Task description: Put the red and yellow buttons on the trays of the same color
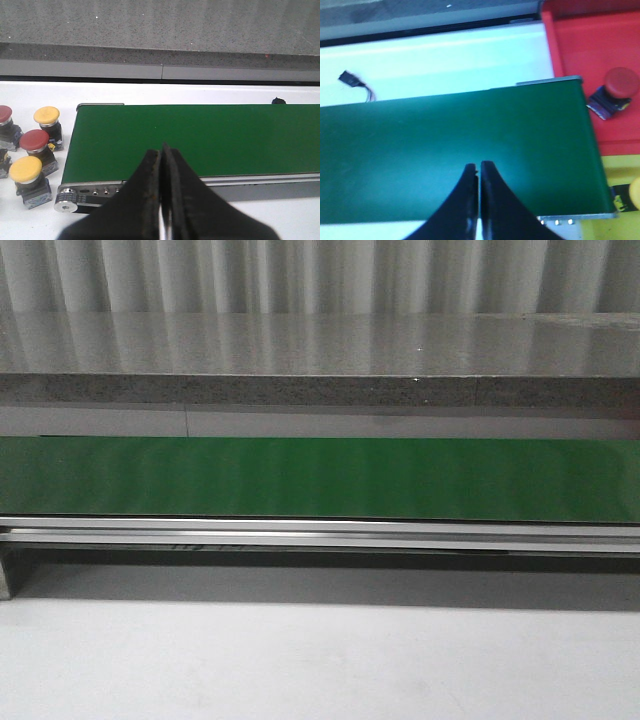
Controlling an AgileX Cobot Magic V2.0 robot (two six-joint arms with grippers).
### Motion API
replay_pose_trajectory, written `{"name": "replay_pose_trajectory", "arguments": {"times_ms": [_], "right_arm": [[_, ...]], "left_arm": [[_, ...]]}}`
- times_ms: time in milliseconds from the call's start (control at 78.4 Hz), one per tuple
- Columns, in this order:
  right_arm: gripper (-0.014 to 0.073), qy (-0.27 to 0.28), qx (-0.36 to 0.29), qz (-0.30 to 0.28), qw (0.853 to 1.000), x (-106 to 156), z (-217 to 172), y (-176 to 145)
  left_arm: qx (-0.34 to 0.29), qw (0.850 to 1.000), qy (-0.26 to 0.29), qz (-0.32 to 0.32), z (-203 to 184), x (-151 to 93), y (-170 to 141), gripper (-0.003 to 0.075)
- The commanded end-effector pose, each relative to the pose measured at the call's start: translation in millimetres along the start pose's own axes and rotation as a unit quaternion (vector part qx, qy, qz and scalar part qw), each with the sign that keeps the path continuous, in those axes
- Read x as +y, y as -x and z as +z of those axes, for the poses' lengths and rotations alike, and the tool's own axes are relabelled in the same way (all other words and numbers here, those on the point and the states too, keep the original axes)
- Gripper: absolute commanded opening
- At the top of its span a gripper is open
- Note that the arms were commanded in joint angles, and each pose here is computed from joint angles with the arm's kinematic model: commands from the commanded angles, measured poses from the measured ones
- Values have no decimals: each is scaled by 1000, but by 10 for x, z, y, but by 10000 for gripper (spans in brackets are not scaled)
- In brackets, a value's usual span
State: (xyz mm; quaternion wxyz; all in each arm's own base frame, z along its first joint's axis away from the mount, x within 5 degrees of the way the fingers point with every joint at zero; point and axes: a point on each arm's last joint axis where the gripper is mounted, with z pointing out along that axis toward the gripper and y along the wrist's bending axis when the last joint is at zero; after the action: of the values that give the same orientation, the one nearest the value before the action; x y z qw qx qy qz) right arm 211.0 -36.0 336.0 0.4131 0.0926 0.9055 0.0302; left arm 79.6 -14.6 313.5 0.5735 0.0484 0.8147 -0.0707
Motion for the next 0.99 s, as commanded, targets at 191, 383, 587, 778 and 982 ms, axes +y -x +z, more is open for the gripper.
{"name": "replay_pose_trajectory", "arguments": {"times_ms": [191,383,587,778,982], "right_arm": [[-66,72,-49,-81,993,351,-292,-298],[-66,97,-76,-133,983,395,-450,-637],[-66,104,-153,-139,973,300,-799,-1052],[-66,110,-186,-143,966,271,-984,-1183],[-66,110,-184,-143,966,271,-987,-1190]], "left_arm": [[-46,999,-10,-4,-30,-22,144,-20],[-46,999,-10,-4,-30,-22,144,-20],[-46,999,-10,-4,-30,-22,144,-20],[-46,999,-10,-4,-30,-22,144,-20],[-45,999,-10,-4,-26,-22,137,-20]]}}
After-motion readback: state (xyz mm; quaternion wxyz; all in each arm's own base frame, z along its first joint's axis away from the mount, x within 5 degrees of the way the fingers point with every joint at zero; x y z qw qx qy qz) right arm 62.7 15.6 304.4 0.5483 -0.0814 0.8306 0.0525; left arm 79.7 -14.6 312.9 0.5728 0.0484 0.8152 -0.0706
